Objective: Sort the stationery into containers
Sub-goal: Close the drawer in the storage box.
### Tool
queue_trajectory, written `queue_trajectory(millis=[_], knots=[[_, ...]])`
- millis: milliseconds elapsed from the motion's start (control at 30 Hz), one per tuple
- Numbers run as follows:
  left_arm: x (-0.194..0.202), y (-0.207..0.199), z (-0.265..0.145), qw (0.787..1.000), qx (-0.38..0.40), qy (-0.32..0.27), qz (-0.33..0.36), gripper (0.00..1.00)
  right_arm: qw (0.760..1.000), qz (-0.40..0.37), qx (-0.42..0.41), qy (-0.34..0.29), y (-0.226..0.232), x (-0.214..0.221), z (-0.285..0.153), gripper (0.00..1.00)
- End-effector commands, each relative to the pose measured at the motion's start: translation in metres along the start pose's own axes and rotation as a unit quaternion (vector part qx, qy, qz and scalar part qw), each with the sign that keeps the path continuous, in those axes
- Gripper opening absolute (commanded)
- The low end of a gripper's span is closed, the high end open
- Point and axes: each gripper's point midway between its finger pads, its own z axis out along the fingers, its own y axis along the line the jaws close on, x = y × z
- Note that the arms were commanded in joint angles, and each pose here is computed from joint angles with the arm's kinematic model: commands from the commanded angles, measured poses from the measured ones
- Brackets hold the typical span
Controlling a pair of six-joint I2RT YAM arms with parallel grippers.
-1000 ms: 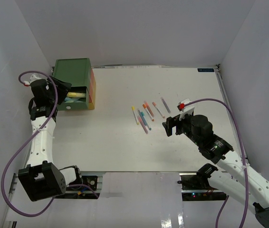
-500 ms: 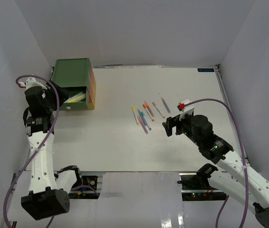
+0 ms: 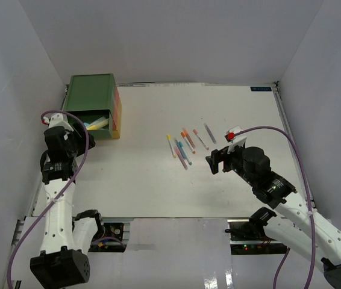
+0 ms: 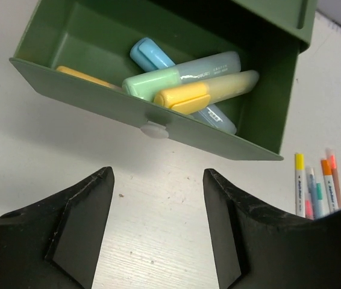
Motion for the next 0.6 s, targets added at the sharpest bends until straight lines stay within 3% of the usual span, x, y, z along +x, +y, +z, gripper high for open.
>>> queue_trajectory(millis=[0,567], knots=[[-0.008,-0.001,0.006,0.999,0.008,-0.025,0.029,0.71,1.000,-0.005,-0.008,-0.017,0.002,-0.008,-0.002,0.90],[-0.006,-0.005,0.036,0.998,0.030,-0.034,0.036,0.60,1.000,-0.010,-0.010,-0.013,0.003,-0.007,0.000,0.90]])
